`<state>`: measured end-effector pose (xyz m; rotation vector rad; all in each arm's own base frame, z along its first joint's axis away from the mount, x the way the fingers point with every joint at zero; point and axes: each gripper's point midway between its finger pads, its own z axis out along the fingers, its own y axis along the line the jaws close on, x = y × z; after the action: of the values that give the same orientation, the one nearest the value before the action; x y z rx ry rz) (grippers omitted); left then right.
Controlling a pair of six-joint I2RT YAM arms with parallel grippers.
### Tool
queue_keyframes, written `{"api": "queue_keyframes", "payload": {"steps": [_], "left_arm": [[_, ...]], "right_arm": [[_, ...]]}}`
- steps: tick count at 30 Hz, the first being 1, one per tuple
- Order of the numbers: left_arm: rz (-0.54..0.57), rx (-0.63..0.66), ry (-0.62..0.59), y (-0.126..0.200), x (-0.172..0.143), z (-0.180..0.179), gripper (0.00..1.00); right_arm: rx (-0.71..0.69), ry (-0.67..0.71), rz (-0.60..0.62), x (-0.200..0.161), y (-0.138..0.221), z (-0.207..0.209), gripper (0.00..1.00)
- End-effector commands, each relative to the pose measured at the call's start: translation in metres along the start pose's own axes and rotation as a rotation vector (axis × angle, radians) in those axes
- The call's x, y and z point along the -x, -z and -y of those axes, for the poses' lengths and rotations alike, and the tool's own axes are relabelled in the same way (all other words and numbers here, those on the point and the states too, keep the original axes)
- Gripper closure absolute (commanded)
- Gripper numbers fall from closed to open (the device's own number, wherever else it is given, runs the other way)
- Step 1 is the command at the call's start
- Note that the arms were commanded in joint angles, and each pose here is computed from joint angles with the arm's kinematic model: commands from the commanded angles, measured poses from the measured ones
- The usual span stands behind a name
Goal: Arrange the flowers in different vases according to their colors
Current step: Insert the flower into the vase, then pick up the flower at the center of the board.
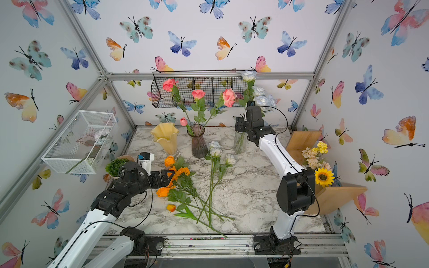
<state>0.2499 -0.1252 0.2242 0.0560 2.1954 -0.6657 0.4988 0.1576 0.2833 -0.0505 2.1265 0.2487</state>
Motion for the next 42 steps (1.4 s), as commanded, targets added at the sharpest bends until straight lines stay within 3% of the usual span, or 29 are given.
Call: {"api": "queue_keyframes", "payload": {"steps": [1,18,26,37,42], "left_arm": [[0.013,-0.021,-0.014,0.002,0.002,0.003,0.01],[0.012,-0.025,-0.017,0.002,0.001,0.004,0.01],[0.006,-0.027,-0.015,0.001,0.001,0.004,0.01],[-0.029,-0.055,-0.017,-0.004,-0.004,0.009,0.01],[-0.042,-0.055,-0.014,-0.007,-0.006,0.008,0.01]], "right_arm": [[0.046,-0.031,-0.083,-0.021,0.027,-0.002,0.26],[0.135,-0.035,-0.063,-0.051,0.108,-0.002,0.16],[0.399,-0.077,-0.115,-0.060,0.133,-0.045,0.18],[0.468,-0.164,-0.313,-0.151,0.124,-0.082,0.32],[0.452,-0.224,-0.445,-0.206,0.102,-0.093,0.48]]}}
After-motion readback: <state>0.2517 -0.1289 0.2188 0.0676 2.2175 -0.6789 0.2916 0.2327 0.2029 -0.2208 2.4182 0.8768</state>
